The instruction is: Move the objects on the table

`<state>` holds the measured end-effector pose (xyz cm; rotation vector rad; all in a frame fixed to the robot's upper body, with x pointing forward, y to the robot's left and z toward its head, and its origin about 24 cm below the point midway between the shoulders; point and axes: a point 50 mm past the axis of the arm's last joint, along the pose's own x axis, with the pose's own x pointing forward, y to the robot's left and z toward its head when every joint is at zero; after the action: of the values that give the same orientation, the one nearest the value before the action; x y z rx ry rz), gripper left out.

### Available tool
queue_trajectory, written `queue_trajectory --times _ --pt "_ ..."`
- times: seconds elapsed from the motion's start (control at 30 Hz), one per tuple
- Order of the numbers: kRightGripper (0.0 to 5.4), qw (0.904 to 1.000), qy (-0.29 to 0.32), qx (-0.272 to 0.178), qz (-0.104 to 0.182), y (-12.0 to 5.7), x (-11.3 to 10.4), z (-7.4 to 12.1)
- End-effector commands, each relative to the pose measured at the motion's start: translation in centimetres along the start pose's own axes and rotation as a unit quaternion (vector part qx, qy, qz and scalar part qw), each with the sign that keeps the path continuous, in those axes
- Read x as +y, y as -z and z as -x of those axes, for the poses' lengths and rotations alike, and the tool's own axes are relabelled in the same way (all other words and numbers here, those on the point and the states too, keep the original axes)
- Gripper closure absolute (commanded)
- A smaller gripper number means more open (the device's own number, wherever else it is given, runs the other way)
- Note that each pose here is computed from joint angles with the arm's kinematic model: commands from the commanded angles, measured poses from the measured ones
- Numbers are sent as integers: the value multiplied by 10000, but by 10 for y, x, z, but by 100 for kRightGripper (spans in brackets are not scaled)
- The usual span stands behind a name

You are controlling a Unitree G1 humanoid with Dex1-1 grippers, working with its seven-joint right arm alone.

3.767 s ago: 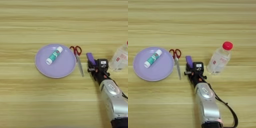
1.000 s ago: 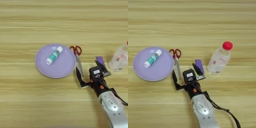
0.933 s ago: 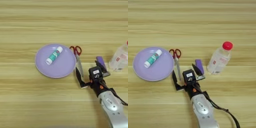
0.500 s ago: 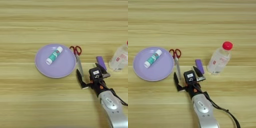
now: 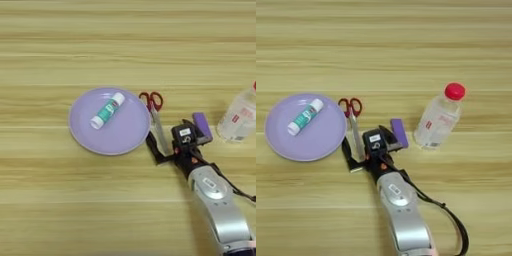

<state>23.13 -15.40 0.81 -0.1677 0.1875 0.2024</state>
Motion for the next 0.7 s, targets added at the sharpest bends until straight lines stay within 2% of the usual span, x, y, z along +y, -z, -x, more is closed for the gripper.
queue_trajectory --times 0.03,0.57,0.7 --pt "3 9998 87 -192 -3 -11 -7 -13" --pt "3 9992 376 86 111 3 -11 -30" --pt "47 9988 440 153 166 4 -13 -31"
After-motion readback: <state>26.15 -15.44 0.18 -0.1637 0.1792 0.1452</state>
